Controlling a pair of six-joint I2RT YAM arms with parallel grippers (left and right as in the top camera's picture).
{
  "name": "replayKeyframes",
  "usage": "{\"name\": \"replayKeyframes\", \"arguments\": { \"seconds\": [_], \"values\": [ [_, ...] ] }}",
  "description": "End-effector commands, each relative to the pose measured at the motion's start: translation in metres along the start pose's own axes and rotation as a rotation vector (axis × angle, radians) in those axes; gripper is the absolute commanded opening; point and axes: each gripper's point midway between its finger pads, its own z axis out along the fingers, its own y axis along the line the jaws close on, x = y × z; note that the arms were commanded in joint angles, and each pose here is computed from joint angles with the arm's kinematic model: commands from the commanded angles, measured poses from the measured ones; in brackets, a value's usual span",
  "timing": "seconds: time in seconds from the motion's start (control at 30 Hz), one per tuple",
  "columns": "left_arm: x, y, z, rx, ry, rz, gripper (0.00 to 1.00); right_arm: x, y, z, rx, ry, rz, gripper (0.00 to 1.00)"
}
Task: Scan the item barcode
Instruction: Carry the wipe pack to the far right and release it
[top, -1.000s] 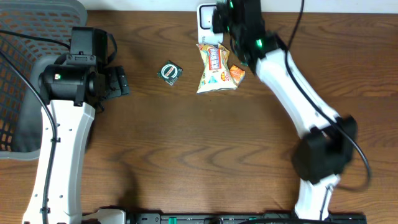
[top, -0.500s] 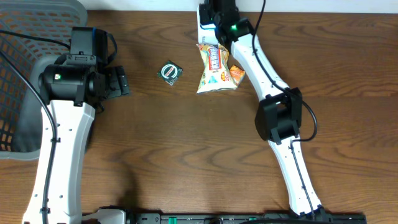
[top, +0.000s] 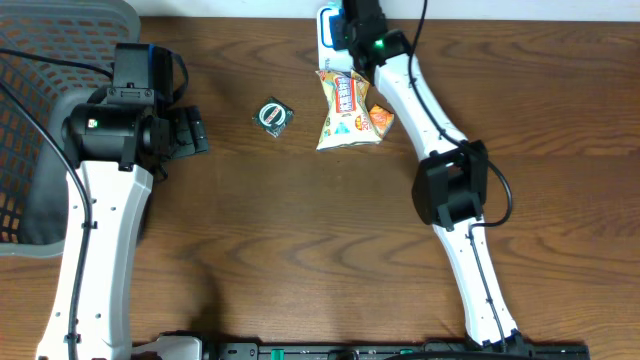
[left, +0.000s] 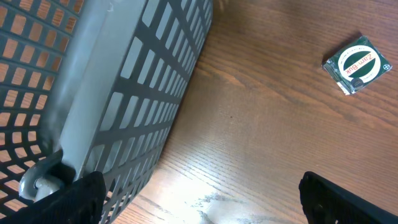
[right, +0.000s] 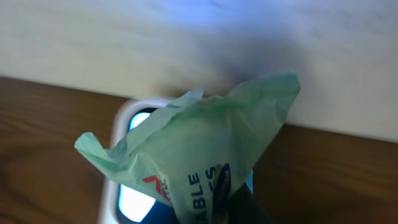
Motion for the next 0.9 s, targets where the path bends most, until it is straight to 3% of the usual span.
{"name": "replayKeyframes", "arguments": {
  "seconds": [0.0,0.17,0.4,0.43,0.47,0.5,0.53,0.57,0.7,0.87],
  "values": [
    [-0.003,0.005,-0.004,-0.015,-0.016,-0.015,0.98,-0.078,-0.067,-0.065,0.091,-0.127,0.076,0.01],
    [-0.003,0.005,-0.004,-0.015,-0.016,-0.014,0.98,-0.065,-0.163,-0.099,0.302,-0.014,0.09,0.01],
    [-0.003,0.005,-0.004,-0.015,-0.016,-0.014,0.98,0.017,-0.288,-0.126,0.57,0.303,0.075,0.04],
    [-0.003,0.005,-0.004,-0.015,-0.016,-0.015,0.98,0.028,-0.3,-0.129,0.572,0.336,0.09,0.13],
    [-0.003,0.005,-0.004,-0.015,-0.016,-0.014,0.98,0.038,-0.309,-0.131,0.564,0.367,0.115,0.3],
    [-0.003,0.005,-0.004,-0.015,-0.016,-0.014,0.98,0.045,-0.315,-0.132,0.557,0.383,0.143,0.61],
    [-0.003,0.005,-0.004,-0.015,-0.016,-0.014,0.98,0.051,-0.319,-0.132,0.547,0.393,0.173,0.75],
    [-0.003,0.005,-0.004,-0.015,-0.016,-0.014,0.98,0.057,-0.322,-0.133,0.526,0.404,0.209,0.81],
    [-0.003,0.005,-0.004,-0.015,-0.016,-0.015,0.98,0.067,-0.311,-0.127,0.35,0.425,0.31,0.99],
    [-0.003,0.005,-0.004,-0.015,-0.016,-0.015,0.98,0.065,-0.248,-0.119,0.016,0.444,0.381,0.95]
  ]
}}
